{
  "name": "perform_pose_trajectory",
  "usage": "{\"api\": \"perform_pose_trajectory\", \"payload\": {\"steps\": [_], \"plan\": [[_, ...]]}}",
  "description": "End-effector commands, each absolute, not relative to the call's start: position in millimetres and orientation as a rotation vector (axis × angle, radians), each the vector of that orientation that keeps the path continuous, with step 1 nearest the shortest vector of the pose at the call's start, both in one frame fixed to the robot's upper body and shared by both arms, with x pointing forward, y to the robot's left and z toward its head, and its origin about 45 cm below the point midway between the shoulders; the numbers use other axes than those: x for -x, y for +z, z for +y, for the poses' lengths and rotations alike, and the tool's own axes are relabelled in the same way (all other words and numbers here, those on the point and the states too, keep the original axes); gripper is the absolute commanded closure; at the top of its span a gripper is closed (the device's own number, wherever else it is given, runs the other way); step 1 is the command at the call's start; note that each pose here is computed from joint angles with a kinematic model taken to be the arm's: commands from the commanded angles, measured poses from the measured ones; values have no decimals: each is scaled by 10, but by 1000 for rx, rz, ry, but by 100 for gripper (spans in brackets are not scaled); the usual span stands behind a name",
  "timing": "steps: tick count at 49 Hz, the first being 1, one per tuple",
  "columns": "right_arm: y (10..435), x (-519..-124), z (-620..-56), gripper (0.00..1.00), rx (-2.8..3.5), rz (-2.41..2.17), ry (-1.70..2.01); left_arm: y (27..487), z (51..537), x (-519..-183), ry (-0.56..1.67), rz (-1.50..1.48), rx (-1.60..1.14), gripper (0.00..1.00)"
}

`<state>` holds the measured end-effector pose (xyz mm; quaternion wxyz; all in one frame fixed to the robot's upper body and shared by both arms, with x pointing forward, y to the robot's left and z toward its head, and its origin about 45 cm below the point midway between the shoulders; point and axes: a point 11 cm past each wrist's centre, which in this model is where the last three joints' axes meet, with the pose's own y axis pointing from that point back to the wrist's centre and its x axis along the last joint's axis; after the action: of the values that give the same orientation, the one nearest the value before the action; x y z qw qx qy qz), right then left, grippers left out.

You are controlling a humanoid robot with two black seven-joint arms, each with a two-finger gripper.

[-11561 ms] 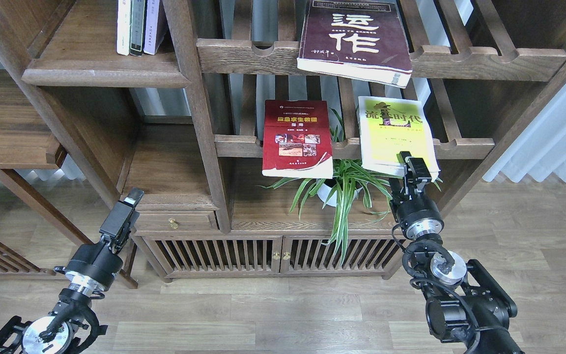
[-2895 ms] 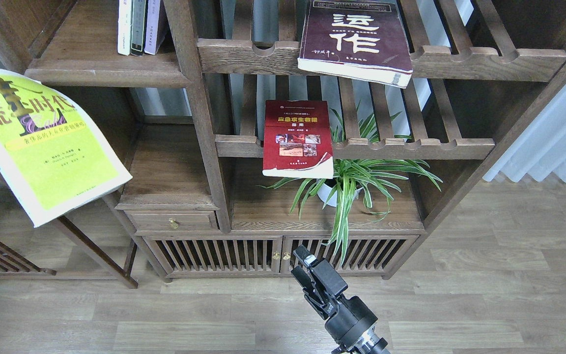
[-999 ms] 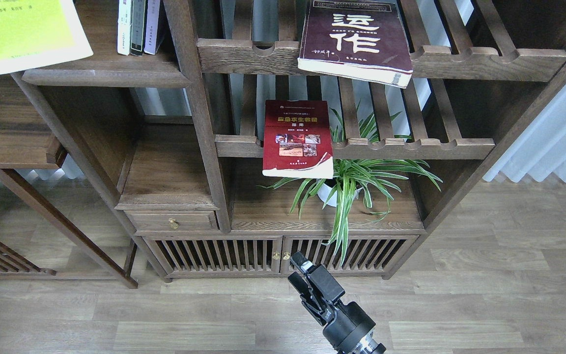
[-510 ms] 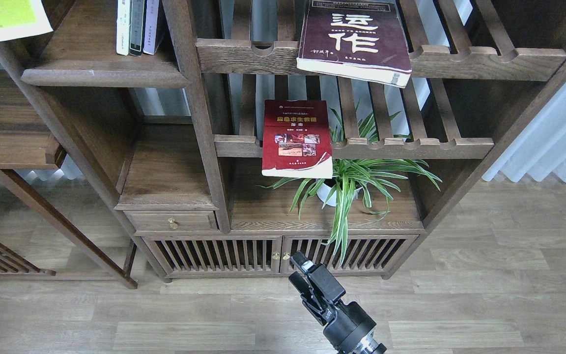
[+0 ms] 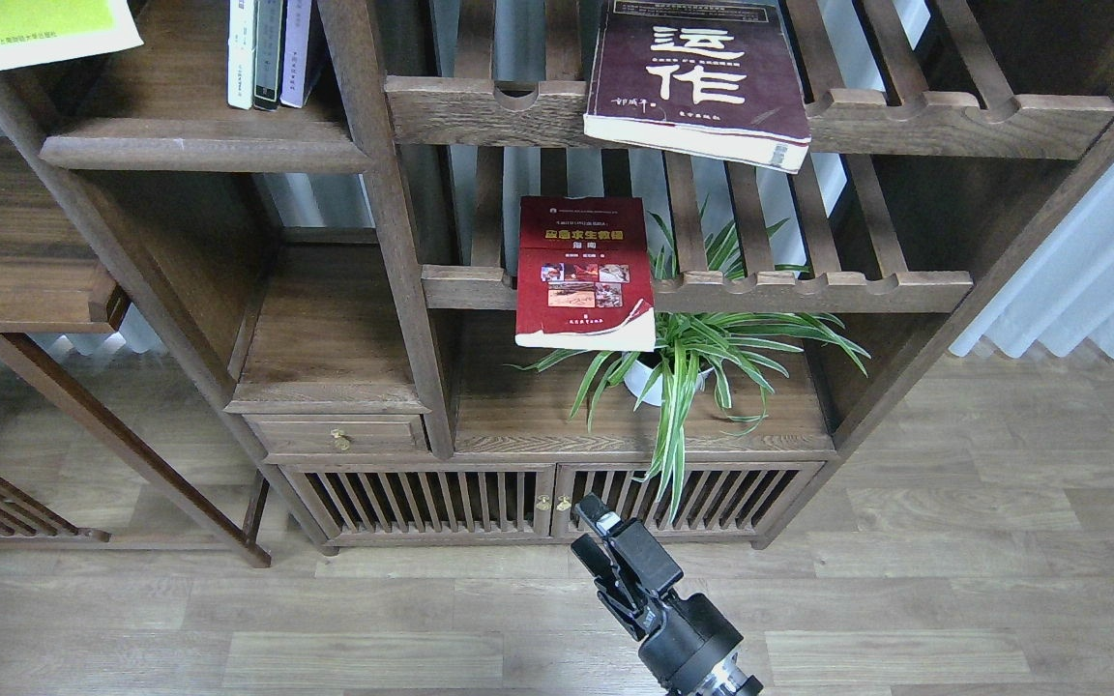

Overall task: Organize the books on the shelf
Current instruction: 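Place the yellow-green book onto the upper shelf with the left gripper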

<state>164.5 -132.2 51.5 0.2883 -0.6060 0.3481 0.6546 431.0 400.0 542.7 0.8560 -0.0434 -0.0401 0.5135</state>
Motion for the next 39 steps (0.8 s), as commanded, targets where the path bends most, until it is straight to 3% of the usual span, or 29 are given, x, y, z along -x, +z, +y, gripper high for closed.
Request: {"api": "perform_pose_trajectory", "payload": {"steps": [1,24,39], "plan": [[514,-1640,-1323,3,1616,930,1748,5473,3787,-4466,1056,-115,87,94],[510,-1623,-1332,3,1607,934,1749,5542,3635,-4911,1120,-97,141,94],[505,-1595,-1328,3,1604,935,1754,5421,3289,-5164,1099,-29,183,94]]}}
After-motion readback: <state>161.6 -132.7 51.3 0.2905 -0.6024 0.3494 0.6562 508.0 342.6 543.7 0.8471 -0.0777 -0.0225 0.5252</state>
